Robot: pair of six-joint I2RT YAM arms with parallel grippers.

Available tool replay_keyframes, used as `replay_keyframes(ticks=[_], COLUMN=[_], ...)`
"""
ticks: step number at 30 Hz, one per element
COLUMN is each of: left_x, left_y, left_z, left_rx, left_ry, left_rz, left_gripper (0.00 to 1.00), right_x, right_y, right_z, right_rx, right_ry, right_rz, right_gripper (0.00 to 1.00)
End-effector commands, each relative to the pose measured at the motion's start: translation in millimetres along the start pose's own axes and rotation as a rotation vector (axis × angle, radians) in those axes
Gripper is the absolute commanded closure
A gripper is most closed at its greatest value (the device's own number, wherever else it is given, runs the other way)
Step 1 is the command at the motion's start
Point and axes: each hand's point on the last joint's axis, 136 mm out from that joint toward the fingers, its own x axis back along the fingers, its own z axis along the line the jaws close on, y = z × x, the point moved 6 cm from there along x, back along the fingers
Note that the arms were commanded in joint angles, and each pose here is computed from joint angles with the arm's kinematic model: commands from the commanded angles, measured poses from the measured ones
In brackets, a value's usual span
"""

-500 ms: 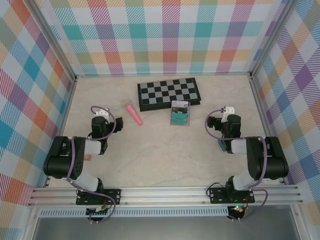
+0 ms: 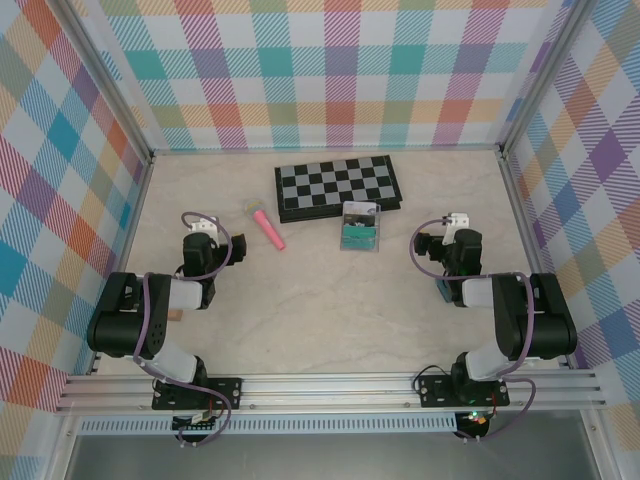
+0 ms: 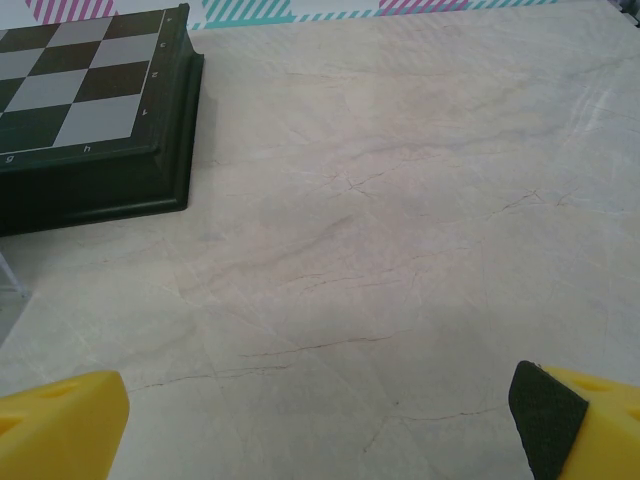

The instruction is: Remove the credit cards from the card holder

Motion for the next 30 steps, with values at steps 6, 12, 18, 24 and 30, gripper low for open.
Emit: replay_keyframes(ticks=[6, 12, 18, 24, 30], left_x=[-2.6, -2.5, 1.6, 22.8, 42.7], left_y=[7.6, 7.3, 17.8, 36.3, 47.7], left_z=[-3.2, -3.5, -3.2, 10.9, 17.5], left_rx=[-0.014, -0.013, -0.013, 0.029, 0.16], left_ry=[-0.013, -0.014, -0.004, 0.126, 0.183], left_rz=[-0.022, -0.022, -0.008, -0.009, -0.027], left_gripper=[0.0, 0.0, 0.0, 0.0, 0.0], right_x=[-2.0, -1.7, 9.7, 43.6, 77.6], right_y=[10.6, 10.7, 27.8, 42.8, 49.5], right_z=[1.1, 0.5, -8.1, -23.4, -20.4], right_rx=[-0.004, -0.004, -0.037, -0.156, -0.402], right_ry=[0.02, 0.019, -0.074, -0.235, -0.306], right_rz=[-0.039, -0.041, -0.015, 0.081, 0.328], right_gripper=[0.0, 0.0, 0.0, 0.0, 0.0])
